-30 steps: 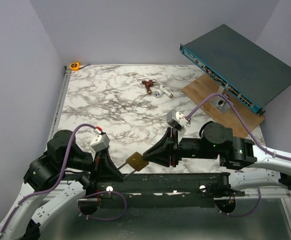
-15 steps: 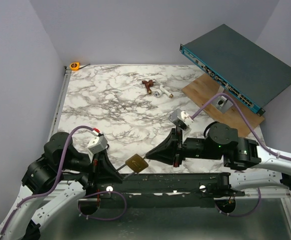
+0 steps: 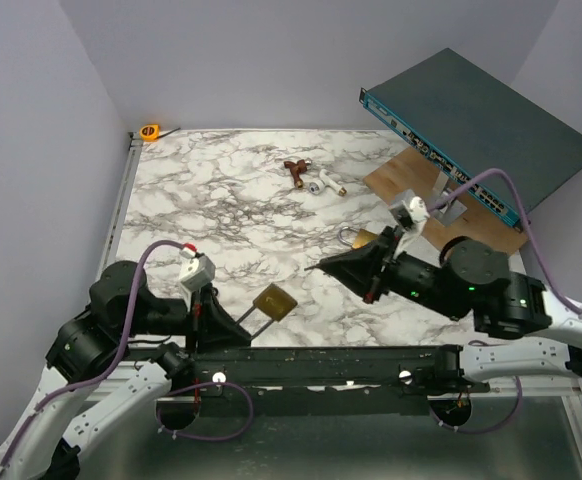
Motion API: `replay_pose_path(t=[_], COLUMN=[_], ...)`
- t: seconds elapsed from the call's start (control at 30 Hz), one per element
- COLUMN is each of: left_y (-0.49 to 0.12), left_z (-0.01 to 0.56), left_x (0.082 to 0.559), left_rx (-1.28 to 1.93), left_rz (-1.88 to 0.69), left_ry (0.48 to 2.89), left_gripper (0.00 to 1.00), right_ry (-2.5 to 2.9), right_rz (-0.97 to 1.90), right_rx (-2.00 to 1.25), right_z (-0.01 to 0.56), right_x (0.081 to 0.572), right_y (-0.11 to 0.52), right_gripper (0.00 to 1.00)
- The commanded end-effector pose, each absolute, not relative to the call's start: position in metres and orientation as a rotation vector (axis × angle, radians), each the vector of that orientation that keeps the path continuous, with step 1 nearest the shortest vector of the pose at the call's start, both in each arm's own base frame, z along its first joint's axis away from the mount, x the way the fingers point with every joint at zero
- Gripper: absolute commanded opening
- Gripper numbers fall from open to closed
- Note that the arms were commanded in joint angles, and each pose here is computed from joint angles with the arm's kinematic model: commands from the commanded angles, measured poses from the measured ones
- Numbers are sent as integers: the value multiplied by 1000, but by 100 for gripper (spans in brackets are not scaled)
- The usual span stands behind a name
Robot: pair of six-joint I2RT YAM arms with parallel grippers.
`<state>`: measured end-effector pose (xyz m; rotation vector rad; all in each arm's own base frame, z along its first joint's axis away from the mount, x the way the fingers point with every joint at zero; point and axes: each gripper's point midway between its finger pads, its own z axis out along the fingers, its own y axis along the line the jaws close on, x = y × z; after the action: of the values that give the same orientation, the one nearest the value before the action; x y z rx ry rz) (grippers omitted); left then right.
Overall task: Lock with the key
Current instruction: Remove the key from the lock, then place the lock at the center of the board.
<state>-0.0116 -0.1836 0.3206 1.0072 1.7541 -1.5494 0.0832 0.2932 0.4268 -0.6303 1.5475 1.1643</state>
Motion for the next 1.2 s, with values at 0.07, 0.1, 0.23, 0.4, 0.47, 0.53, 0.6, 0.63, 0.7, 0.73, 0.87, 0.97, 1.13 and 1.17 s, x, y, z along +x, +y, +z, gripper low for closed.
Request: replay_pose_path(t=[0.07,0.1,0.23,0.4,0.47,0.53,0.6,0.63,0.7,0.73,0.87,0.97,1.13,1.17], left_y=[-204,-206,-217,-232,-236,-238,-237,-238,-241,-242,-251,-259,-260,-261], left_z=[324,323,311,294,282,271,258,256,247,240,214,198,169,164], left_x=[93,105,157,217,242,267,293,303,321,329,354,363,373,375], left_rx=[496,426,180,-56,-119,-165,-219,-227,-241,-256,-314,-321,-384,-388], left_rz=[-1273,-1253,-1193,-1274,-1273,-1293,-1319,-1335,-1375,-1384,-1458,-1496,-1509,-1516], left_ry=[1903,1925,2007,1995,1998,1991,1996,1997,2007,2027,2075,2101,2161,2171], left_gripper=[0,0,0,0,0,0,0,0,0,0,0,0,0,0], right_ry=[1843,1885,2052,2118,2116,2110,2129,2147,2161,2178,2230,2244,2242,2234], right_rz=[697,652,726,753,791,802,790,776,773,761,744,725,571,546], right_rx=[-312,-286,-177,-49,10,73,118,138,165,182,196,202,281,291], right_z=[338,322,264,215,199,181,160,146,128,116,84,70,70,72], right_x=[155,168,217,270,292,316,335,344,360,368,389,400,413,414], right_y=[290,289,296,303,305,306,310,311,316,317,332,339,320,315], right_gripper=[1,1,1,1,1,1,1,1,1,1,1,1,1,1])
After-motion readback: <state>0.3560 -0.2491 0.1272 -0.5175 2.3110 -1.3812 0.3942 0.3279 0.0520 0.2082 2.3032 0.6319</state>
